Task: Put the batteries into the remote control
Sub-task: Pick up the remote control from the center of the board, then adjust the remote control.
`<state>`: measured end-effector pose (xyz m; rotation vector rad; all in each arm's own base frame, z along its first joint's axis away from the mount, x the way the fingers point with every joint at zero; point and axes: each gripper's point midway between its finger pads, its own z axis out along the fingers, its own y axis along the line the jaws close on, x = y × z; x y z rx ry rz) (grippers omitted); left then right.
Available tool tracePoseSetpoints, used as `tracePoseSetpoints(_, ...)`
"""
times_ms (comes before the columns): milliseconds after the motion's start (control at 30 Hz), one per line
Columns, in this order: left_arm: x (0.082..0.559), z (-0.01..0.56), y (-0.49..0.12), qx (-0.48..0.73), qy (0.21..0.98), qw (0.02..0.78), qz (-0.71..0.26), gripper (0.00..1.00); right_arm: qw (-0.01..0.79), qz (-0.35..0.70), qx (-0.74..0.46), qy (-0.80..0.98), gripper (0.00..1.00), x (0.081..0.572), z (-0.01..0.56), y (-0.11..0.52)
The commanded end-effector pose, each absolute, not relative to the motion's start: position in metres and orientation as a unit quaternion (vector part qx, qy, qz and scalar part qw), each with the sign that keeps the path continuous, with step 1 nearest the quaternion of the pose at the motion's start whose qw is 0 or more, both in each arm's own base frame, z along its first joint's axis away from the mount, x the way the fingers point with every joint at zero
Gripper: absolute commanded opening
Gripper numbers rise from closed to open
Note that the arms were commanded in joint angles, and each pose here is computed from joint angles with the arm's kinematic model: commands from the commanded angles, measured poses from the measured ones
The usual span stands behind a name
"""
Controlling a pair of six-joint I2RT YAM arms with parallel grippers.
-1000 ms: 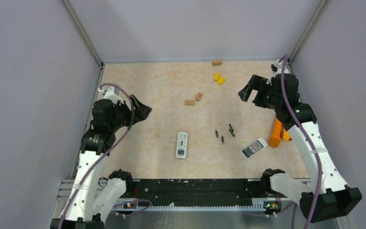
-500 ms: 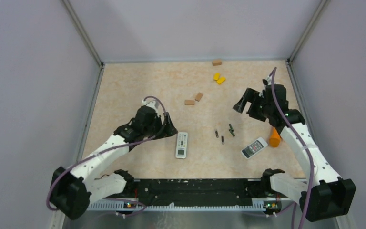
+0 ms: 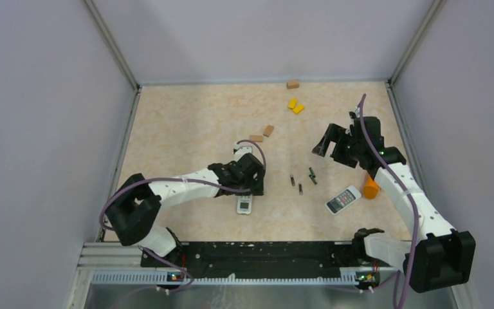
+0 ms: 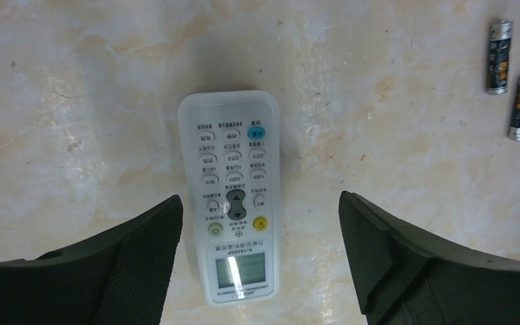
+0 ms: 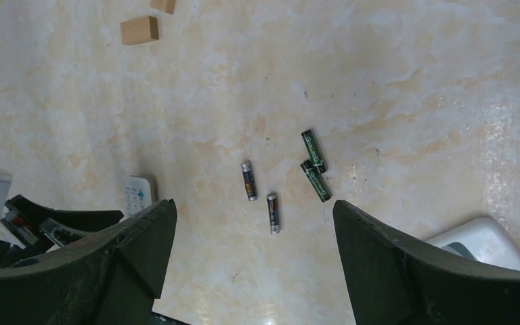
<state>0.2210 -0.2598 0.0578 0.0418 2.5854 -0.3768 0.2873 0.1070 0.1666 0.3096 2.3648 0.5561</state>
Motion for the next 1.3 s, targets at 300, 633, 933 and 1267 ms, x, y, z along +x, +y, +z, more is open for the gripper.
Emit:
tracePoseSetpoints(300,0.219,0.032,-0.258,-0.003,0.963,0.263,-0.062,0.77,0.356,0.236,0.110,0.898,0.87,0.287,0.175,0.111)
tracePoseSetpoints(633,0.217,0.031,-0.252,0.011,0.962,0.269,-0.055,0.35,0.345,0.250,0.123,0.896,0.86,0.282,0.161,0.116)
tracePoseSetpoints(933,0.246,0.106,-0.304,0.153,0.909,0.309,-0.234,0.31,0.341,0.379,0.070,0.857,0.88,0.283,0.176,0.160)
tracePoseSetpoints(1267,0.247,0.161,-0.347,0.308,0.821,0.324,-0.356,0.34,0.270,0.512,0.040,0.814,0.88,0.284,0.178,0.233)
